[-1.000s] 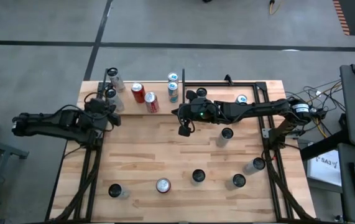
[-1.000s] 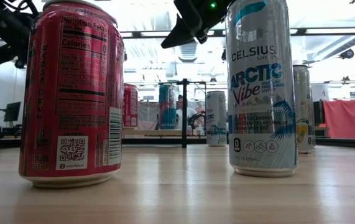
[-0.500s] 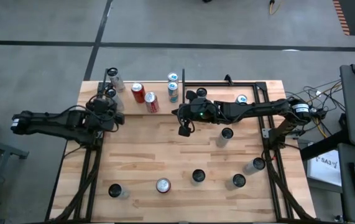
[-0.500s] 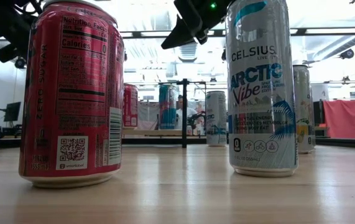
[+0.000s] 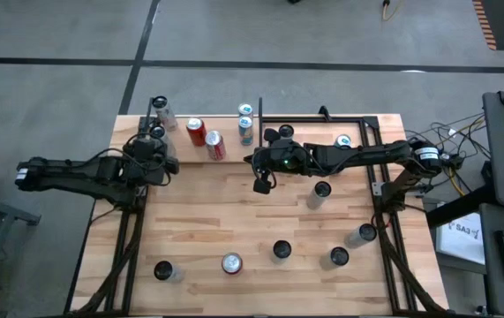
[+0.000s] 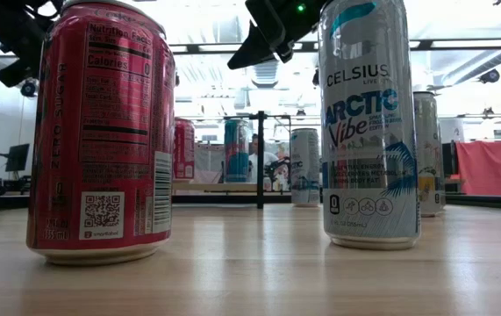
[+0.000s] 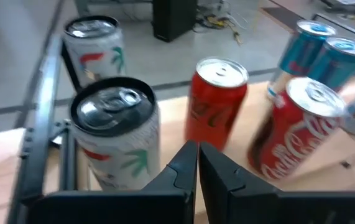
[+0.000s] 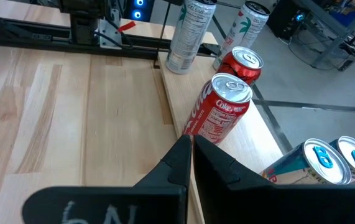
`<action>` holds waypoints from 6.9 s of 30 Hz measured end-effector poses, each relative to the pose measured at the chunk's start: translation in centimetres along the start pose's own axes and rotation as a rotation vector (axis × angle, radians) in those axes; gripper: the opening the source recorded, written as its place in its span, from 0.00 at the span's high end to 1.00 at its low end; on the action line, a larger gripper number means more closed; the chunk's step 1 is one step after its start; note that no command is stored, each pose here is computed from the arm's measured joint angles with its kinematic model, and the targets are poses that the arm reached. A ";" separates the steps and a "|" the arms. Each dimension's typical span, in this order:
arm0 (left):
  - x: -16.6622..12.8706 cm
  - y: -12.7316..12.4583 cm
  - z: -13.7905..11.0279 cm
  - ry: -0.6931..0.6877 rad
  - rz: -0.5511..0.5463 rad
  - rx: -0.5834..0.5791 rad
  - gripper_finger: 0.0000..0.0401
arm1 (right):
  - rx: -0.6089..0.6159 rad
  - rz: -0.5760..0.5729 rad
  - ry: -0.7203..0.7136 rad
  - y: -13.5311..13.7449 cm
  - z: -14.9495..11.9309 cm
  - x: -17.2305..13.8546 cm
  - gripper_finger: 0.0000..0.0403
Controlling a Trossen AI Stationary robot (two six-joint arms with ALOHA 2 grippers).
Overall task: Place canned beverage on shelf
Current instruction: Put the top white and pink soda can on the shelf aligned with the other white and pink soda can
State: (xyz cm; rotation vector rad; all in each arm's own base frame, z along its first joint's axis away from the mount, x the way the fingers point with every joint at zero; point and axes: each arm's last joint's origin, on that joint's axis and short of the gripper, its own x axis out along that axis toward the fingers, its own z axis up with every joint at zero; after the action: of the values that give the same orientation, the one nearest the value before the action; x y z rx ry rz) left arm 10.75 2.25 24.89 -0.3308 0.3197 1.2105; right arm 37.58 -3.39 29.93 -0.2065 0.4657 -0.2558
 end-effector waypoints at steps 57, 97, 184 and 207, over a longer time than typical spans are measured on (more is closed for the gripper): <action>-1.5 -1.9 10.1 0.167 -0.029 0.371 1.00 | 0.046 0.003 0.005 0.1 0.0 -0.1 0.98; 5.4 -1.6 6.7 0.390 0.346 0.443 1.00 | 0.086 0.008 0.043 0.1 -0.4 -0.1 0.98; 3.1 -0.1 6.4 0.272 -0.042 0.362 1.00 | 0.150 0.005 -0.033 -1.1 3.3 -0.3 0.98; 3.7 -0.5 6.4 0.251 0.010 0.342 1.00 | 0.015 0.015 0.033 -0.9 2.7 -0.2 0.98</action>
State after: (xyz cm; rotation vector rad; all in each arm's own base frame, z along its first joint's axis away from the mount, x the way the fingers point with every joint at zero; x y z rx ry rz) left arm 12.77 7.86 29.20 -0.1831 0.7359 1.1020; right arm 38.45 -3.83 32.61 -0.1845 0.4973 -0.2485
